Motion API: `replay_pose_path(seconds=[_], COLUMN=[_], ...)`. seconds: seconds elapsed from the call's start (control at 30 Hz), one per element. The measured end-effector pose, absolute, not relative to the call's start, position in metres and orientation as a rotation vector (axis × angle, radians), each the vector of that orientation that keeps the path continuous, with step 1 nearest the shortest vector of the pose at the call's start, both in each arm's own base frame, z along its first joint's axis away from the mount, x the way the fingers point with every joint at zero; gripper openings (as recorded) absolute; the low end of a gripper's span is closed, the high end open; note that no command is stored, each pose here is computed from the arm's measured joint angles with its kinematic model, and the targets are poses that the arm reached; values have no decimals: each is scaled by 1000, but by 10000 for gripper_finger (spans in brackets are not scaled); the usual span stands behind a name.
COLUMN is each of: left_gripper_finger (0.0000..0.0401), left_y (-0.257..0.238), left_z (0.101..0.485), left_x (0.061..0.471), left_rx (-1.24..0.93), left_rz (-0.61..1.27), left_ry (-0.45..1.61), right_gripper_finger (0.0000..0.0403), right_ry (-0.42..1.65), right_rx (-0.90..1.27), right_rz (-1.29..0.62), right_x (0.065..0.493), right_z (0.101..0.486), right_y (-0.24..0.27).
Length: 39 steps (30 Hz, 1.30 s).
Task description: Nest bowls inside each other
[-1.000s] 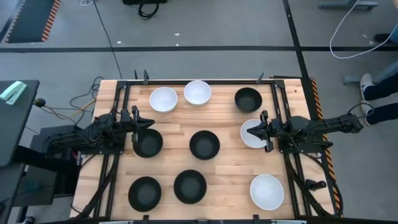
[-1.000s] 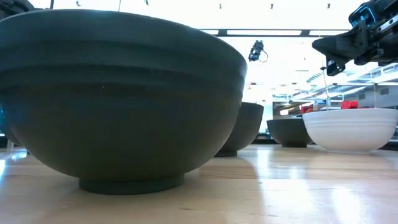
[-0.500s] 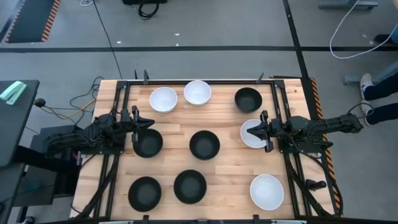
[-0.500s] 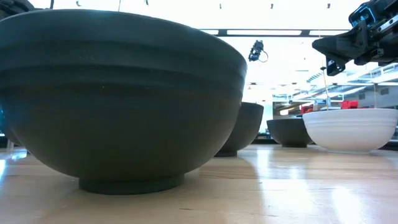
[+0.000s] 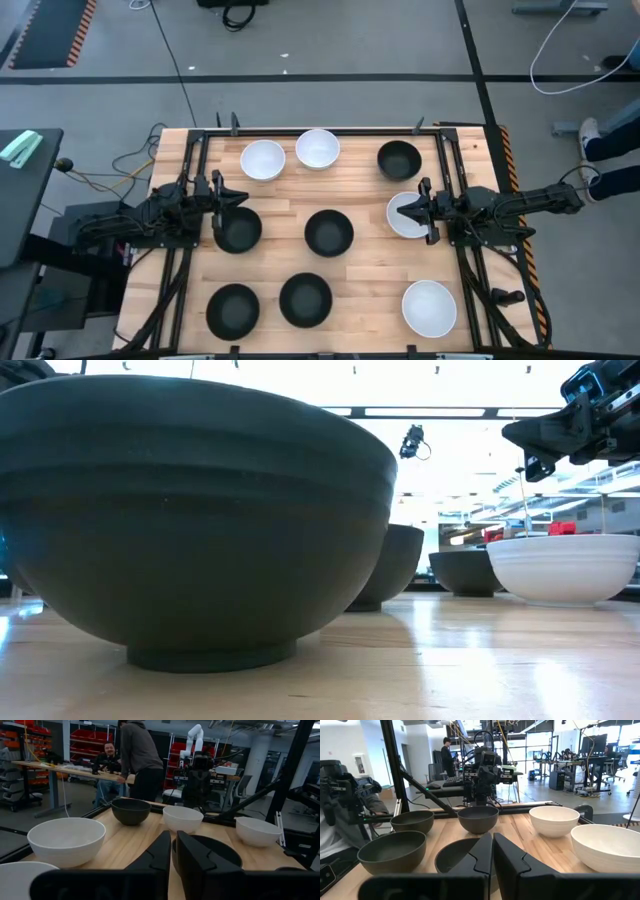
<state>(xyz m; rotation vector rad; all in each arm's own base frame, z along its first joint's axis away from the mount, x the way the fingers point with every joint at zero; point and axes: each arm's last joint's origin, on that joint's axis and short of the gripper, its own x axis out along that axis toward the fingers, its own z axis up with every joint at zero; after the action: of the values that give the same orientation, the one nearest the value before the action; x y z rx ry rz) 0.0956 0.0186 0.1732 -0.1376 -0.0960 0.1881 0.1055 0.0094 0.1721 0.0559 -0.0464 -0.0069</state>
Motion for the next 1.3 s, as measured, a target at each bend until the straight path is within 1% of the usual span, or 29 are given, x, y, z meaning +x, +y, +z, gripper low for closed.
replay_pose_path(seconds=[0.2,0.53,0.93,1.3], left_gripper_finger=[30,40,28,38], left_y=[19,19,19,19], left_z=[173,173,173,173], left_x=[96,96,96,96], left_rx=[-138,-138,-138,-138], left_rz=[188,188,188,188], left_ry=[-96,-96,-96,-96], right_gripper_finger=[23,23,23,23], right_ry=[-47,-47,-46,-46], right_rx=[56,56,56,56], right_rz=[-7,-7,-7,-7], right_x=[105,105,105,105], right_z=[172,172,172,172], right_y=[9,9,9,9])
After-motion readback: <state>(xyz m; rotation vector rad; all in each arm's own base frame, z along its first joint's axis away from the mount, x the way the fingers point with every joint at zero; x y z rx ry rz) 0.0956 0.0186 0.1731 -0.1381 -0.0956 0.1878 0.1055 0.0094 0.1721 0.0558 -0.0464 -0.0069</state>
